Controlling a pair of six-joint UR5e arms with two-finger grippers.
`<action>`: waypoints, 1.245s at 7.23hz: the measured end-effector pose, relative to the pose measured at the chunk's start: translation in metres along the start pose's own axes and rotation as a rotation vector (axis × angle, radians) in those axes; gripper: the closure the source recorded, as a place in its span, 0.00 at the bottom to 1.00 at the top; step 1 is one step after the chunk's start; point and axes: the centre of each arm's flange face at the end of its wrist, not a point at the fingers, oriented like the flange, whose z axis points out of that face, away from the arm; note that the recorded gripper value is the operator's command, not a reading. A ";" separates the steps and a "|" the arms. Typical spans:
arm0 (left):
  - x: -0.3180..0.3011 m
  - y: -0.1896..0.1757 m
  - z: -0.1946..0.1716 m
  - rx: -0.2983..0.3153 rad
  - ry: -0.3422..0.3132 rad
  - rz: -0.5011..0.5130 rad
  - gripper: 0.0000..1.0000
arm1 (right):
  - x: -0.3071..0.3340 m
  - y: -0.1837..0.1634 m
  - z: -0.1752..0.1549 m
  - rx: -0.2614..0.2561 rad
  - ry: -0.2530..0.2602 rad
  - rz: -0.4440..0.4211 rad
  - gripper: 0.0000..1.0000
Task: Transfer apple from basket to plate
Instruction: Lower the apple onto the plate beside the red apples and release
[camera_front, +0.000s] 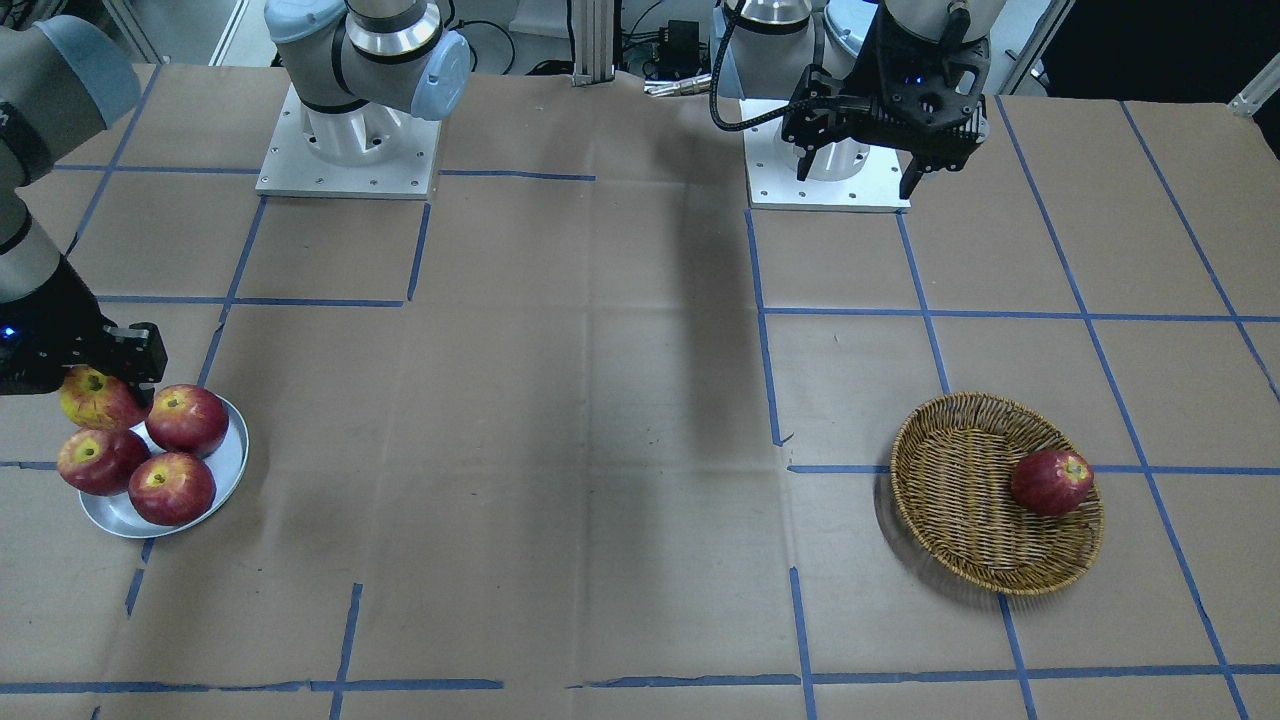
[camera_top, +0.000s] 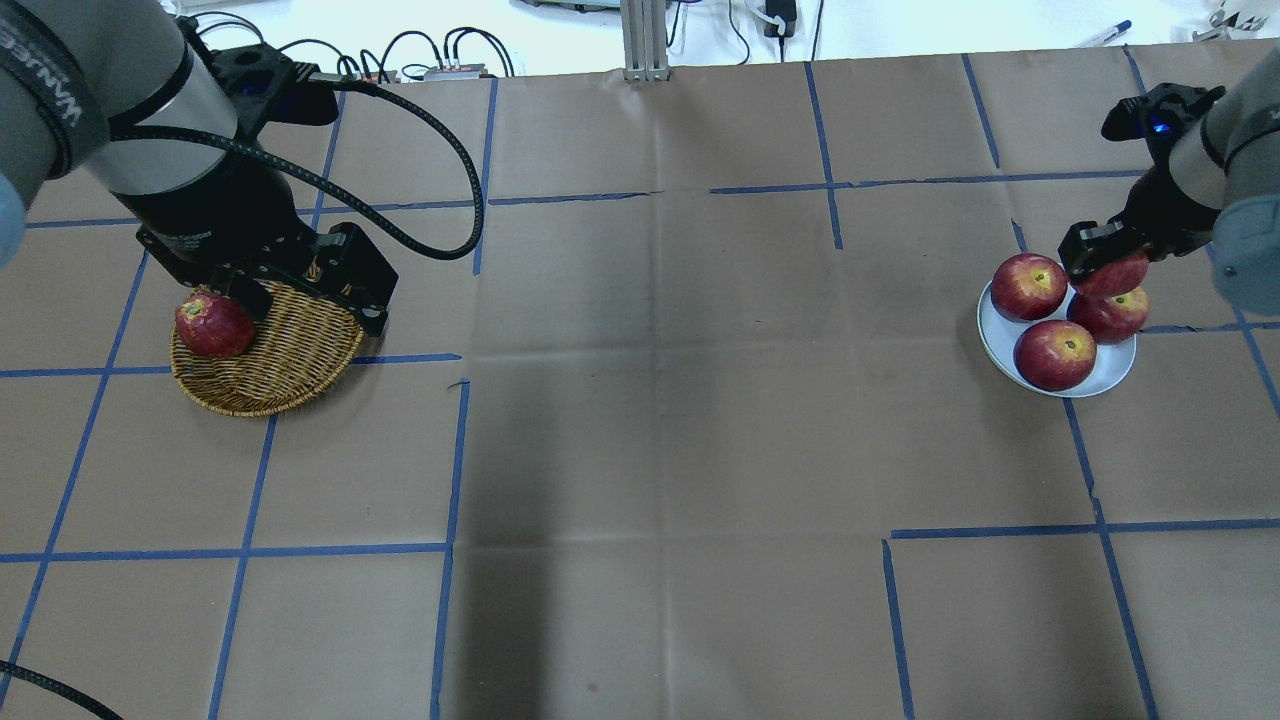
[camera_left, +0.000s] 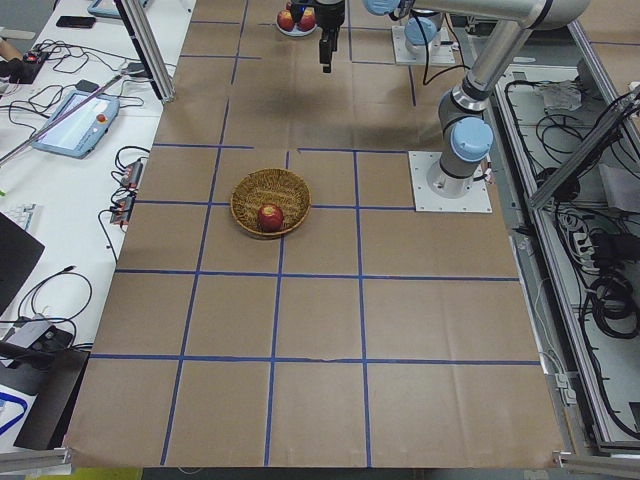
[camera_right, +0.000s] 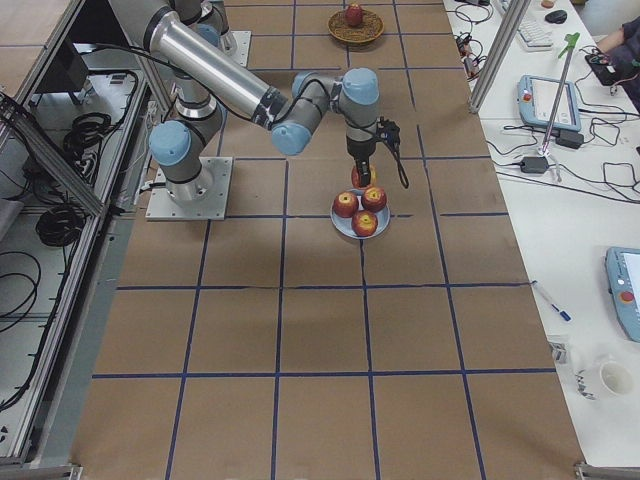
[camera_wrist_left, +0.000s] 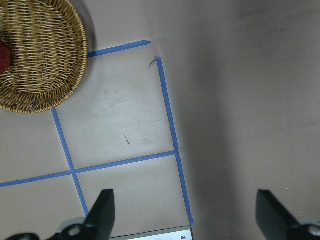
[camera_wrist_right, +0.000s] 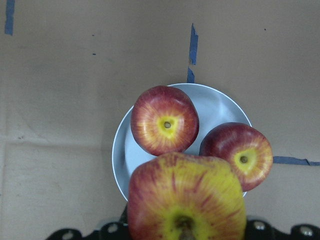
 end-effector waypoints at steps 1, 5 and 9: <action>0.000 0.000 0.000 0.000 0.002 0.000 0.01 | 0.005 0.004 0.020 0.004 -0.008 -0.006 0.61; 0.000 0.000 0.000 0.001 0.005 0.000 0.01 | 0.018 0.008 0.052 0.006 -0.009 0.003 0.00; 0.001 0.001 -0.001 0.001 0.006 0.000 0.01 | 0.022 0.000 0.031 0.049 0.015 0.024 0.00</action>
